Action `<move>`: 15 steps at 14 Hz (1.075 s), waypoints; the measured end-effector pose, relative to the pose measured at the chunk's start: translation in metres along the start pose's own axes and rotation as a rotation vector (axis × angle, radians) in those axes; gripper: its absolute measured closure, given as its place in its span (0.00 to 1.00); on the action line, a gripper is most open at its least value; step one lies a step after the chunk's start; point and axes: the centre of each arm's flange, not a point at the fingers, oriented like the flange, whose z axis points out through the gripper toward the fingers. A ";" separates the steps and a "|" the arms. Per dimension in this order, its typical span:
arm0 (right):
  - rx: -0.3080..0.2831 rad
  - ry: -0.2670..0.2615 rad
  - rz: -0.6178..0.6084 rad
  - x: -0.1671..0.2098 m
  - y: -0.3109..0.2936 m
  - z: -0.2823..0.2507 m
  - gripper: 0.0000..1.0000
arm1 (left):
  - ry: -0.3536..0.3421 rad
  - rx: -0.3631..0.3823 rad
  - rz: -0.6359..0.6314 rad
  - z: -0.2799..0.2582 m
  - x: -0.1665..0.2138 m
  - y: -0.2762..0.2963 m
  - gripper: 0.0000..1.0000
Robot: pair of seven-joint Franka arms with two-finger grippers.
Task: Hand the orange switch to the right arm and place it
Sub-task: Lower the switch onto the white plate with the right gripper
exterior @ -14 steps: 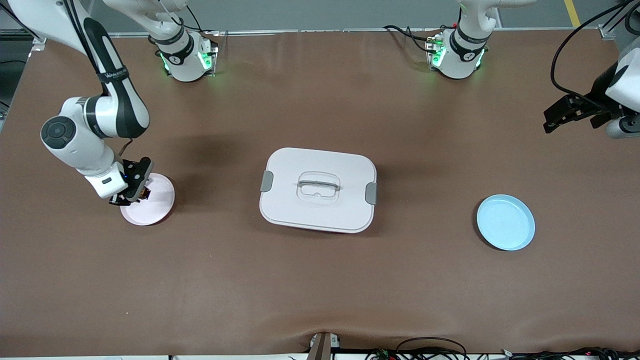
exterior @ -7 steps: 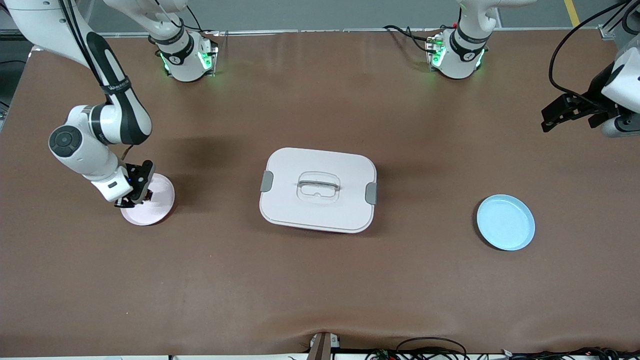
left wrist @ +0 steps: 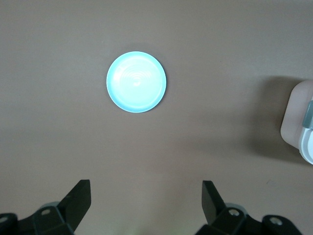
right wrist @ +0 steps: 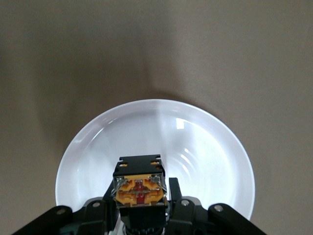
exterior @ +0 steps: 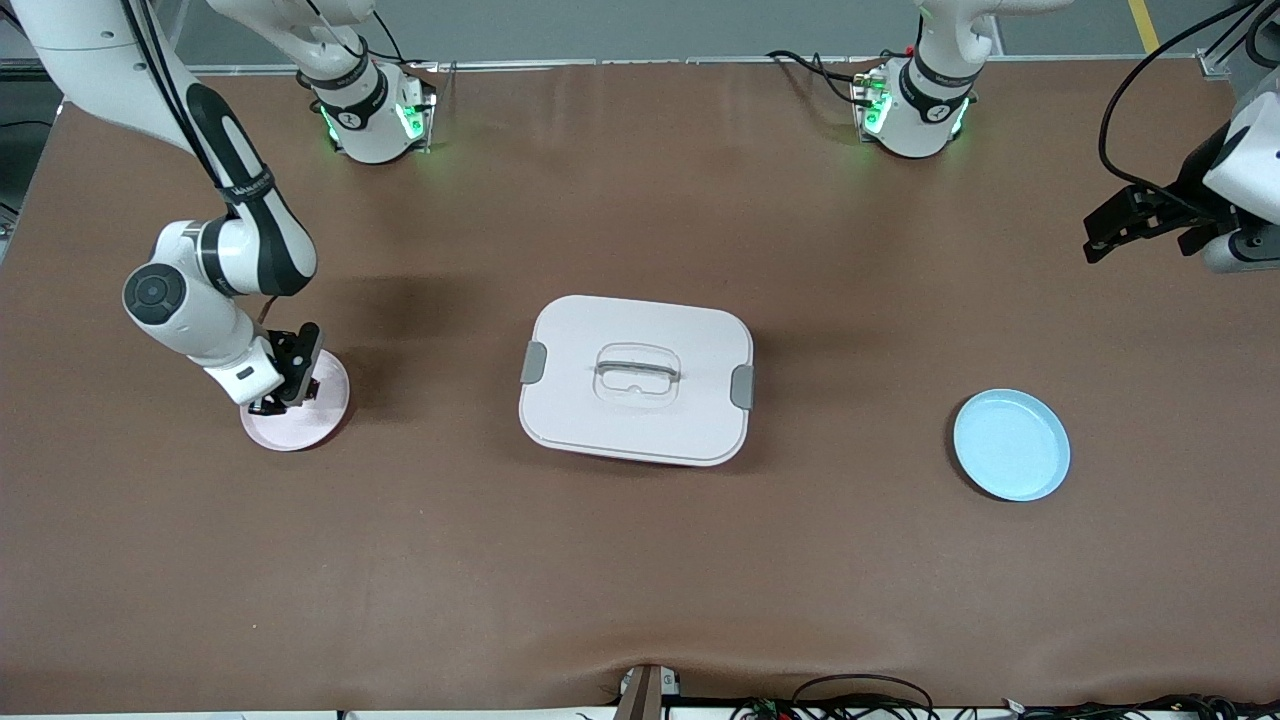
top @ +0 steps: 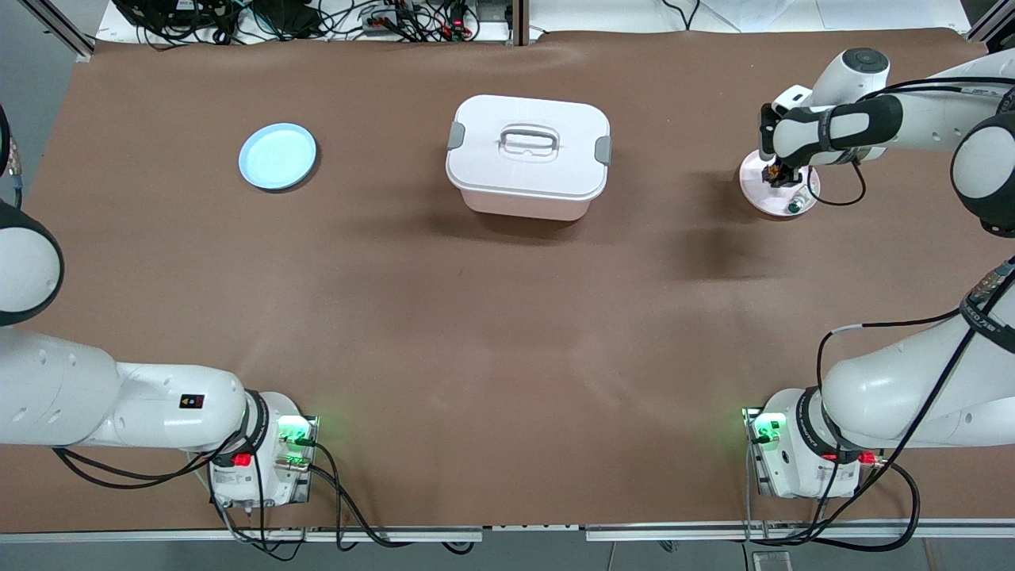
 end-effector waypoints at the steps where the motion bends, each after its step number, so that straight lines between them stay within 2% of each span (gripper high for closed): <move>1: 0.004 0.001 -0.002 0.001 -0.003 0.004 0.57 | 0.000 0.000 0.002 0.000 0.000 0.000 0.00; 10: 0.032 0.001 -0.007 0.002 -0.012 0.019 0.57 | 0.008 -0.001 0.020 -0.001 0.001 -0.004 0.00; 15: 0.027 0.003 -0.008 0.003 -0.012 0.022 0.57 | 0.007 -0.001 0.020 0.000 0.001 -0.004 0.00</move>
